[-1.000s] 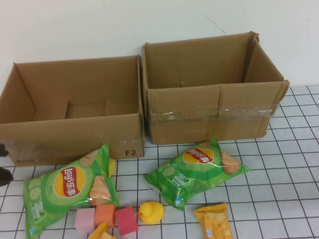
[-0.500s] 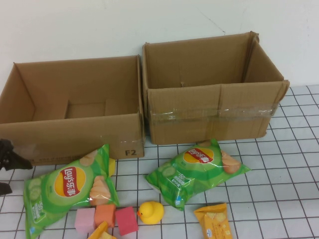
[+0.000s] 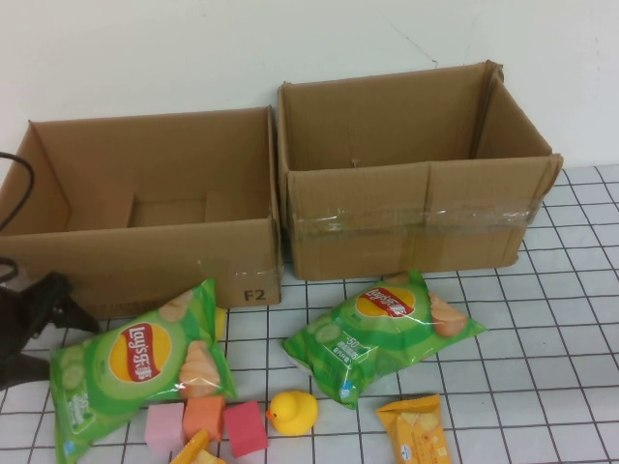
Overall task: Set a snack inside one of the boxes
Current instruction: Pick up the potato chip, then place the potato chip in the potato chip box, then pick up the biscuit
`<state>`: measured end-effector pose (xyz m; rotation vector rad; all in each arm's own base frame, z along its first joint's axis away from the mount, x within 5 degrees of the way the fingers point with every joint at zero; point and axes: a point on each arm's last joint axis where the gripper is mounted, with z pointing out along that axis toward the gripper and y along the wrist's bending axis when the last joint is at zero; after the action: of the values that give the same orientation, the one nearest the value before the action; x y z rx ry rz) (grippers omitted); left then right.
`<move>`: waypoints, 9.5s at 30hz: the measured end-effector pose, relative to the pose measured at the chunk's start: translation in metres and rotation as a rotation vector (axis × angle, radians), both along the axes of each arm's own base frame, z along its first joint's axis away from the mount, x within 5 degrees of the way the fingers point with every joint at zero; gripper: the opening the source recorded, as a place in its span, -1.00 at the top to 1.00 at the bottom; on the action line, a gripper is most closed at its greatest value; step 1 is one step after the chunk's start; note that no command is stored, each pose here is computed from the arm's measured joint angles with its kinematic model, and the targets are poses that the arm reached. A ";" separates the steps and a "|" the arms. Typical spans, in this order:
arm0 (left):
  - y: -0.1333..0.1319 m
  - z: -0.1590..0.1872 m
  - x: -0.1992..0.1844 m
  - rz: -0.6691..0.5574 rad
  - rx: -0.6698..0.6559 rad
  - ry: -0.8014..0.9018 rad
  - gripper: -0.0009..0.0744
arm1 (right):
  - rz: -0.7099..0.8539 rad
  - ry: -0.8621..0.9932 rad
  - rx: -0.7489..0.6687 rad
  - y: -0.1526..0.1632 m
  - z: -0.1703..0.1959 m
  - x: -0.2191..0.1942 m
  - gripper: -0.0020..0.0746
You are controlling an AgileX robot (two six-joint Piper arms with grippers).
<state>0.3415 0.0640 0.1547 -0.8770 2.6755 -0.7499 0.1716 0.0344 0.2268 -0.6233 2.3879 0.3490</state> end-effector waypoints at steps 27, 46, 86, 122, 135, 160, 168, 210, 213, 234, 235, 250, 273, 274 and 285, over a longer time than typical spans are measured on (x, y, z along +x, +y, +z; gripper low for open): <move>-0.018 -0.002 -0.012 -0.175 -0.062 0.112 0.96 | -0.003 -0.003 0.013 0.001 0.001 0.000 0.95; -0.033 0.097 -0.047 -0.343 -0.007 -0.131 0.96 | 0.000 -0.007 0.037 0.003 0.002 0.000 0.95; -0.033 0.329 -0.026 -0.110 0.114 -1.061 0.97 | 0.002 -0.014 0.058 0.004 0.003 0.001 0.95; -0.055 0.270 0.014 -0.549 0.387 -0.894 0.96 | 0.056 -0.046 0.023 0.004 0.003 0.001 0.95; -0.105 0.286 -0.103 -0.804 0.767 -0.755 0.98 | 0.063 -0.045 0.036 0.005 0.004 0.001 0.95; -0.208 0.106 -0.167 -1.354 0.582 -0.356 -0.50 | 0.078 -0.043 0.071 0.008 0.005 0.000 0.95; -0.228 0.056 -0.154 -1.381 0.693 -0.117 -0.57 | 0.084 -0.049 0.070 0.009 0.005 0.000 0.95; -0.244 0.010 -0.141 -1.367 0.672 -0.018 -0.55 | 0.113 -0.064 0.091 0.011 0.007 0.000 0.95; -0.245 0.007 -0.139 -1.370 0.681 -0.031 -0.55 | 0.114 -0.063 0.092 0.011 0.007 -0.001 0.95; -0.238 0.026 -0.146 -1.095 0.651 0.046 -0.27 | 0.124 -0.078 0.102 0.013 0.008 0.000 0.95; -0.237 0.029 -0.147 -1.091 0.649 0.044 -0.27 | 0.126 -0.077 0.102 0.013 0.008 0.000 0.95; -0.239 0.038 -0.163 -0.771 0.485 0.230 -0.27 | 0.135 -0.074 0.126 0.015 0.009 -0.001 0.95; -0.209 0.018 -0.154 -0.595 0.501 0.264 -0.27 | 0.158 -0.084 0.159 0.018 0.011 -0.002 0.95; -0.209 0.016 -0.154 -0.583 0.489 0.257 -0.27 | 0.159 -0.085 0.158 0.018 0.011 -0.002 0.95; -0.223 0.018 -0.135 -0.507 0.374 0.015 -0.27 | 0.162 -0.088 0.157 0.018 0.011 -0.002 0.95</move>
<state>0.2068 -0.1588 0.1726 -0.1121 2.9382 -0.3014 0.1700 0.0520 0.2379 -0.7450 2.2065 0.5613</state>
